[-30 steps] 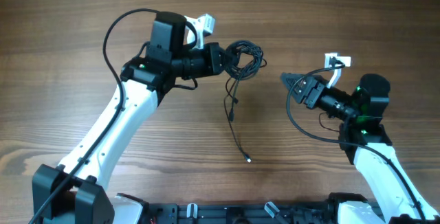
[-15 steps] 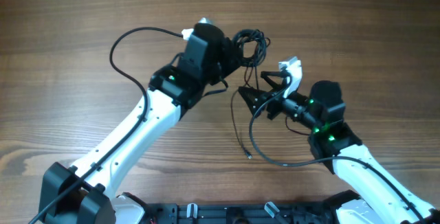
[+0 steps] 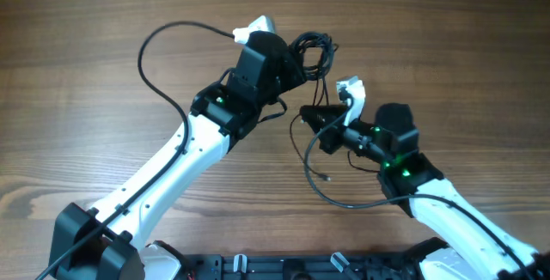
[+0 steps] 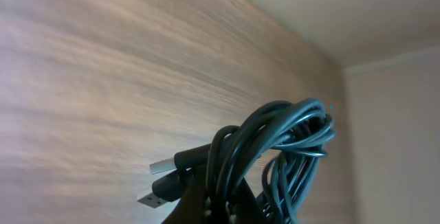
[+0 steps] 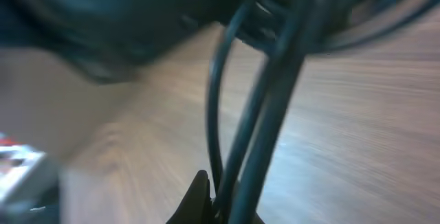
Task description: Untangle cables
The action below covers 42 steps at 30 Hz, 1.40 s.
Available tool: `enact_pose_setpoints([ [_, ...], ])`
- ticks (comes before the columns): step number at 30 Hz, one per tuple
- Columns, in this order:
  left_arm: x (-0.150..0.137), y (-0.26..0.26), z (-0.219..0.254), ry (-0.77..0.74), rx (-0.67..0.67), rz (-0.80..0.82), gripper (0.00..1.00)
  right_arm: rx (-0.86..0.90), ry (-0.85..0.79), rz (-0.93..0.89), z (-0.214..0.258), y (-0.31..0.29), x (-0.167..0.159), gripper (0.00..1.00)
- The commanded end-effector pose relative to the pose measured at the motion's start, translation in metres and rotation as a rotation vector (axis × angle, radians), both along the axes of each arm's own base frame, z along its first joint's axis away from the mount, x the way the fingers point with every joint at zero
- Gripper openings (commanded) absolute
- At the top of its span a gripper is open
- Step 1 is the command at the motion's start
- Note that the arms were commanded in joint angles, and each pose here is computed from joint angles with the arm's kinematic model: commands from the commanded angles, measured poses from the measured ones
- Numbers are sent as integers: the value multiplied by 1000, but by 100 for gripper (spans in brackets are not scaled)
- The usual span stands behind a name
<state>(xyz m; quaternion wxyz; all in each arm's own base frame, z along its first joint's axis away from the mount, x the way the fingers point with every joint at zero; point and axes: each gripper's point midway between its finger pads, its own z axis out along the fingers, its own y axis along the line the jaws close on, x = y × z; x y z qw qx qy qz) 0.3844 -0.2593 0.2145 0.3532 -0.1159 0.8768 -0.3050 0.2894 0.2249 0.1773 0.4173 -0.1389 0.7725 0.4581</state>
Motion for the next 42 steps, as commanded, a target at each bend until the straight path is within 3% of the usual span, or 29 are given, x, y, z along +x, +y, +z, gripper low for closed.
enact_pose_setpoints([
  [1, 10, 14, 9, -171, 245, -97, 4, 172, 109, 153, 34, -1, -28, 4],
  [5, 7, 9, 9, -210, 297, -175, 4, 245, 208, 83, 38, -19, -17, 4],
  [15, -29, -41, 20, -275, 168, -544, 4, 212, 221, -155, 22, -44, 17, 4],
  [21, -41, -48, 18, -384, 257, -722, 4, 200, 256, -173, 11, -45, 20, 4],
  [35, -36, -53, 30, -451, 250, -719, 4, 205, 331, -48, 1, -32, 2, 4],
  [38, -46, -57, 27, -449, 238, -785, 4, 209, 312, -60, 4, -33, 5, 4],
  [42, -63, -50, 4, -416, 323, -903, 4, 242, 270, -57, 17, -32, 9, 5],
])
